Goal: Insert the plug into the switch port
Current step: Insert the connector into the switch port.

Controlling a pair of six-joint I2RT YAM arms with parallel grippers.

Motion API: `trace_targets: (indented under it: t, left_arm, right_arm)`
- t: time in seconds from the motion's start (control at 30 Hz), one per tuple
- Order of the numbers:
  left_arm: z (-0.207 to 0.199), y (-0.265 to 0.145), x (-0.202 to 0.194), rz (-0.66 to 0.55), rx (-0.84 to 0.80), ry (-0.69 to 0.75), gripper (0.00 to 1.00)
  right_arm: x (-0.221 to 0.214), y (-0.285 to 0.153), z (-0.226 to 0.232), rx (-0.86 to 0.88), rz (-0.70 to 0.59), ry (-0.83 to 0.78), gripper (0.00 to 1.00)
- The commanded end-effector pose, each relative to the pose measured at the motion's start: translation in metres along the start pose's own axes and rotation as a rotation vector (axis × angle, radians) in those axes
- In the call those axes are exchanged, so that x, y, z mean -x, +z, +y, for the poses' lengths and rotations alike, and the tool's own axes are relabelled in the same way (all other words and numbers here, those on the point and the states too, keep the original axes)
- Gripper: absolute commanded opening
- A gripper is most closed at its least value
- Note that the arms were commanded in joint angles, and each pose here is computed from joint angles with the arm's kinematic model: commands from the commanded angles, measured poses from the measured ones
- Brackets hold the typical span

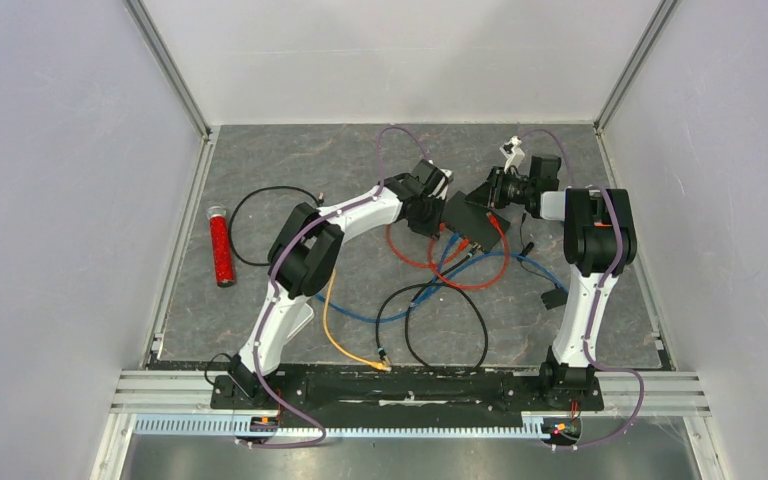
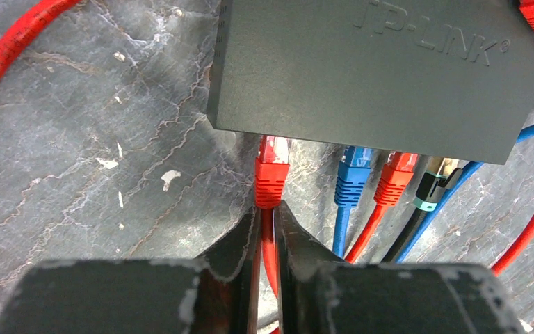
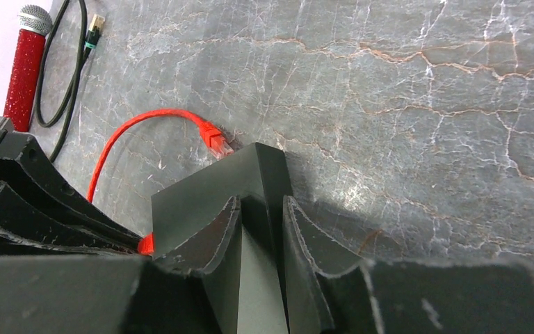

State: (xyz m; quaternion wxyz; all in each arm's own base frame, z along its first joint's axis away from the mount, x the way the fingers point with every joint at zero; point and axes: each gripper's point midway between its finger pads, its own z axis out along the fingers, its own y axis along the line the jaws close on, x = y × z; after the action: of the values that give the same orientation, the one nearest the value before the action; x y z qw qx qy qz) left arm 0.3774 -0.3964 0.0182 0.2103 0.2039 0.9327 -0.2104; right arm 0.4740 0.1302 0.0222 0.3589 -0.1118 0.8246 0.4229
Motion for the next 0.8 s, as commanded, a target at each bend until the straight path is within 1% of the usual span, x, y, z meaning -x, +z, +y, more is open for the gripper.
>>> trace_targets:
  t: [0.0, 0.13, 0.17, 0.2, 0.5, 0.57, 0.7, 0.77]
  left_arm:
    - [0.016, 0.042, 0.005, -0.091, 0.044, -0.038, 0.18]
    - [0.026, 0.025, -0.005, -0.093, 0.079, -0.015, 0.22]
    - [0.027, 0.021, -0.005, -0.093, 0.082, -0.005, 0.23]
    - [0.027, 0.02, -0.007, -0.089, 0.084, 0.001, 0.24]
    - [0.029, 0.004, -0.002, -0.077, 0.103, 0.087, 0.31]
    - [0.03, 0.003, 0.001, -0.082, 0.111, 0.105, 0.32]
    - [0.031, 0.0, 0.009, -0.083, 0.128, 0.148, 0.32]
    - [0.037, -0.004, 0.015, -0.095, 0.167, 0.162, 0.33]
  right_arm:
    - [-0.141, 0.002, 0.071, 0.139, 0.412, 0.431, 0.23]
    - [-0.106, -0.004, 0.026, -0.021, 0.299, 0.44, 0.24]
    - [-0.101, -0.006, 0.013, -0.078, 0.293, 0.437, 0.24]
    - [-0.093, -0.005, 0.007, -0.096, 0.287, 0.419, 0.25]
    - [-0.075, 0.002, 0.005, -0.076, 0.266, 0.383, 0.29]
    - [-0.07, 0.002, 0.005, -0.075, 0.258, 0.371, 0.29]
    - [-0.058, 0.003, 0.006, -0.067, 0.246, 0.342, 0.32]
    - [-0.054, 0.004, 0.006, -0.065, 0.242, 0.331, 0.34]
